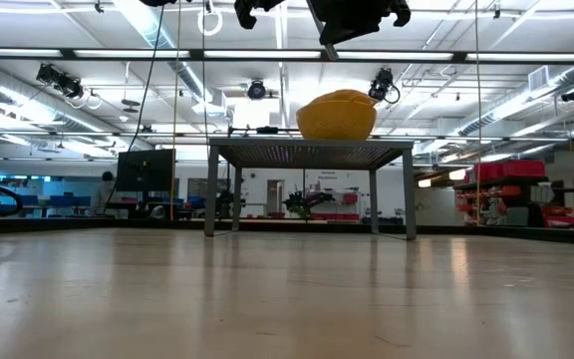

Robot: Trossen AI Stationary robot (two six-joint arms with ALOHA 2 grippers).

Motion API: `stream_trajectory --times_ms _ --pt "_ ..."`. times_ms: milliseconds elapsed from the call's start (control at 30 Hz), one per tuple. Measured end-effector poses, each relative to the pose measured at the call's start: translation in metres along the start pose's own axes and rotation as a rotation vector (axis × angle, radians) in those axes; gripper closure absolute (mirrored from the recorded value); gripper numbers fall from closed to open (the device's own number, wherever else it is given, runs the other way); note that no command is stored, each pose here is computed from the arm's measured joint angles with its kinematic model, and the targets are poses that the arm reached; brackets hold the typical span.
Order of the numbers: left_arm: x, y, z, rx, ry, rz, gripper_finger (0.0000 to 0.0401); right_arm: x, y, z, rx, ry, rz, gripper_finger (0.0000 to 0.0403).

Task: Pick & Place Fruit
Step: Put the blue patterned table knife on the shelf

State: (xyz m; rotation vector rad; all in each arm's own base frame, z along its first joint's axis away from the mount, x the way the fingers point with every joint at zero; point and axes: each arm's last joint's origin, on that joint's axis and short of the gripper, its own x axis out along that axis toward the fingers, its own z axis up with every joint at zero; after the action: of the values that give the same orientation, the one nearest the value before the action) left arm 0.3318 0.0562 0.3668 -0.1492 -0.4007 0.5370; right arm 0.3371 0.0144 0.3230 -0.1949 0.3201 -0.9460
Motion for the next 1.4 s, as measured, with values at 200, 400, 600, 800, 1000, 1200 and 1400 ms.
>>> stream_trajectory --times_ms 200,400,600,800,1000,1200,1400 --pt "0.0 0.0 -0.0002 0.001 0.002 0.0 0.0291 0.0 0.0 0.0 0.0 0.0 0.0 0.0338" --pt "-0.0001 -0.0002 -0.0007 0.003 0.007 0.0 0.0292 0.0 0.0 0.0 0.0 0.0 0.0 0.0338" --pt "-0.0002 0.0001 -0.002 0.009 0.019 0.004 0.03 -0.0001 -0.0002 0.0002 0.001 0.0 0.0 0.0338" --pt "-0.0002 -0.0001 -0.002 0.011 0.019 -0.002 0.0348 -0.0001 -0.0002 0.0002 0.001 0.0 0.0 0.0338" --pt "-0.0002 -0.0002 -0.002 0.011 0.019 -0.004 0.039 0.0 -0.0003 0.0002 0.001 0.0 -0.001 0.0338" --pt "-0.0002 -0.0002 -0.0019 0.012 0.019 -0.004 0.0386 0.0 -0.0003 0.0002 0.001 0.0 -0.001 0.0339" --pt "-0.0002 -0.0004 -0.0021 0.015 0.023 -0.015 0.0393 0.0 -0.0003 0.0006 0.005 -0.003 0.0 0.0339"
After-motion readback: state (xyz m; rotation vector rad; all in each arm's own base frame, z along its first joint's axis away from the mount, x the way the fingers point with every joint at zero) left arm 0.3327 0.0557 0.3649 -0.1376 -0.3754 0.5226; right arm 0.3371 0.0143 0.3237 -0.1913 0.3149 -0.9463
